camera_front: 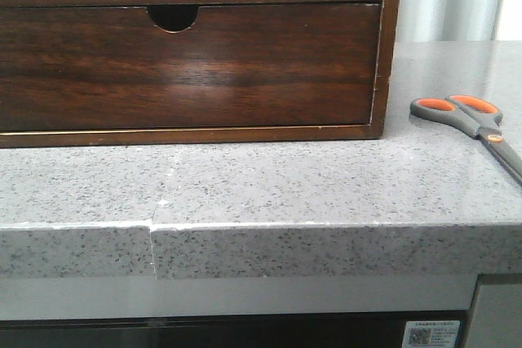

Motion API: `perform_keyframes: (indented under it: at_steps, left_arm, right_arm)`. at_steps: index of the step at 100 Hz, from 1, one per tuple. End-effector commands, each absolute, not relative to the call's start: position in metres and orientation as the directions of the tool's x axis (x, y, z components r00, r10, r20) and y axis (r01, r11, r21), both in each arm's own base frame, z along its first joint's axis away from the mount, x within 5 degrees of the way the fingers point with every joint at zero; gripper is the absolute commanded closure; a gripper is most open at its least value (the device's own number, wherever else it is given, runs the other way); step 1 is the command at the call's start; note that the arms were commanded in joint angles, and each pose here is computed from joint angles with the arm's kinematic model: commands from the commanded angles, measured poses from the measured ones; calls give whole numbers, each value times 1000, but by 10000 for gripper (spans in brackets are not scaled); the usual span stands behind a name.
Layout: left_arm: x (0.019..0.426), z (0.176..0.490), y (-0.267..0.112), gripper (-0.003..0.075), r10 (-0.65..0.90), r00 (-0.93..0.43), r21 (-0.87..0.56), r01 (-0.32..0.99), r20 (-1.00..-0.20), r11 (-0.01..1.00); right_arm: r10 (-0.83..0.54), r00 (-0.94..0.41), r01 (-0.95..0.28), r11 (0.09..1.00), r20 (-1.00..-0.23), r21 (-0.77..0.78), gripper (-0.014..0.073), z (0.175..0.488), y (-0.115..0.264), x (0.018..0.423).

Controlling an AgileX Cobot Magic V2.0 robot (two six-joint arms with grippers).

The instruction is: Put scissors in drawer with both arms

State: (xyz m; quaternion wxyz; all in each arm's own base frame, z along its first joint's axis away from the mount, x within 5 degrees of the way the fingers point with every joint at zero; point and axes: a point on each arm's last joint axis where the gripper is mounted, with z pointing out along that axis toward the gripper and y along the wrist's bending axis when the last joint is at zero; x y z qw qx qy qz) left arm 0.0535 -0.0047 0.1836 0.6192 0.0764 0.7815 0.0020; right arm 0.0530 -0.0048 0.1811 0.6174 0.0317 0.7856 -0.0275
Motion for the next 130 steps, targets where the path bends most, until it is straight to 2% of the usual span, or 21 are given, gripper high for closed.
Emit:
perform_keyframes:
  at_steps: [1, 18, 40, 70, 89, 117, 130]
  left_arm:
    - [53, 184, -4, 742, 130, -152, 114, 107, -980, 988]
    - [54, 186, -3, 742, 168, -130, 155, 101, -977, 983]
    - [55, 193, -4, 742, 161, -49, 156, 96, -986, 983]
    - [55, 198, -4, 742, 181, 7, 181, 87, -983, 980]
    - [54, 206, -5, 742, 223, 99, 231, 75, -970, 970]
    - [52, 220, -7, 742, 186, 245, 208, 68, -952, 976]
    - [50, 228, -7, 742, 181, 286, 207, 63, -941, 976]
  right_arm:
    - [-8, -240, 91, 995, -971, -30, 636, 173, -6, 53]
    - [-21, -232, 92, 995, -973, -43, 636, 174, -6, 53]
    - [-29, -144, 90, 995, -989, -43, 636, 182, -6, 55]
    - [-30, -136, 90, 995, -990, -43, 636, 183, -6, 55]
    - [-4, -37, 86, 996, -999, -7, 636, 191, -5, 56]
    - [-17, 111, 84, 996, -994, -7, 636, 205, -5, 55]
    - [-16, 127, 84, 996, -992, -6, 636, 208, -5, 55]
